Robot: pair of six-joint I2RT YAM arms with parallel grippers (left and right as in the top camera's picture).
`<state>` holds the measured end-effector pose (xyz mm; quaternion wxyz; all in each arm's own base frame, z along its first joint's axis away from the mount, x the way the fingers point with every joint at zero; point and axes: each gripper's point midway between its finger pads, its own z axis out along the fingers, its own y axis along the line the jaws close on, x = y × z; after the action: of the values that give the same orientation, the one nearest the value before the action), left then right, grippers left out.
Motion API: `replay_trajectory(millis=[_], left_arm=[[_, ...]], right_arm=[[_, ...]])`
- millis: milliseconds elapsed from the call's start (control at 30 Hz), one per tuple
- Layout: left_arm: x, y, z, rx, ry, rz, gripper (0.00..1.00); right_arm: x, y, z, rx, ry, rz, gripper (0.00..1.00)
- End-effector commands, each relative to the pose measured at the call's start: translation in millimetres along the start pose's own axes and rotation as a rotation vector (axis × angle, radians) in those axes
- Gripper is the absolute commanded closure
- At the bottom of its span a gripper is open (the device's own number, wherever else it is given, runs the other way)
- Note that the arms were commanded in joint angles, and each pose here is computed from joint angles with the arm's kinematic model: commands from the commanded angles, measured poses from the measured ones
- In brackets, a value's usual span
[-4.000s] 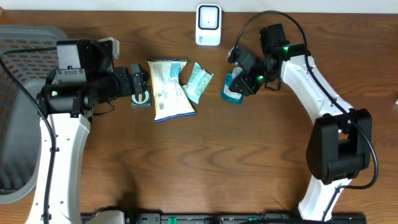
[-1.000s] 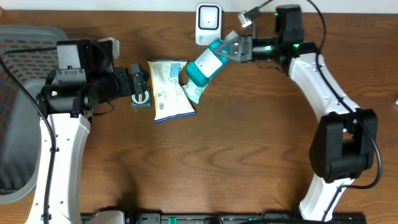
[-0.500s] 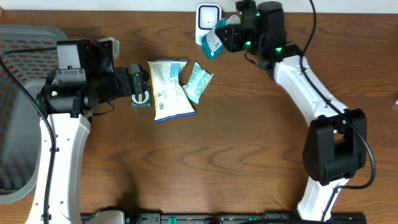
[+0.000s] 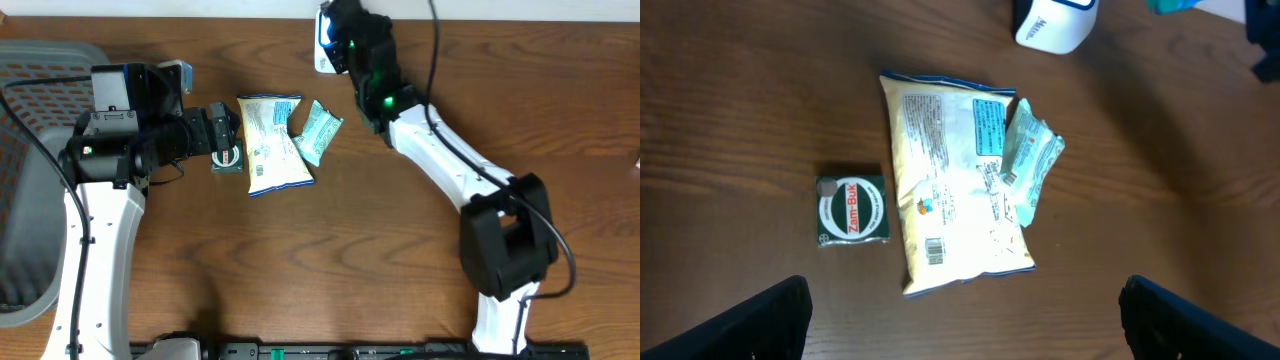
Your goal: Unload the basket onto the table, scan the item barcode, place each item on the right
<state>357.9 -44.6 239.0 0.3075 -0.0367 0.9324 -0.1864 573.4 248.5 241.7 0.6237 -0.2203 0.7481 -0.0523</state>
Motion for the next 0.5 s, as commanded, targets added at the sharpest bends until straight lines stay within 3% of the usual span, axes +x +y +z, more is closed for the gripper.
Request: replay_trajectory(millis=[0, 133, 300, 467], left_arm=[[-0.6, 0.9, 0.5, -0.007, 0.000, 0.017, 0.02], [-0.6, 0.9, 0.5, -0.007, 0.000, 0.017, 0.02], [-0.7, 0.9, 0.6, -0.007, -0.001, 0.017, 0.02], [-0.7, 0.9, 0.6, -0.007, -0.001, 0.017, 0.02]], right_arm=[[11.1, -23.0, 13.9, 0.174, 0.030, -0.234, 0.99], [17.0, -34.1, 25.2, 0.326, 0.002, -0.376, 0.99], [25.5, -22.2, 35.6, 0.372, -0.036, -0.498, 0.99], [14.1, -11.6, 34.0, 0.392, -0.114, -0.474, 0.99]])
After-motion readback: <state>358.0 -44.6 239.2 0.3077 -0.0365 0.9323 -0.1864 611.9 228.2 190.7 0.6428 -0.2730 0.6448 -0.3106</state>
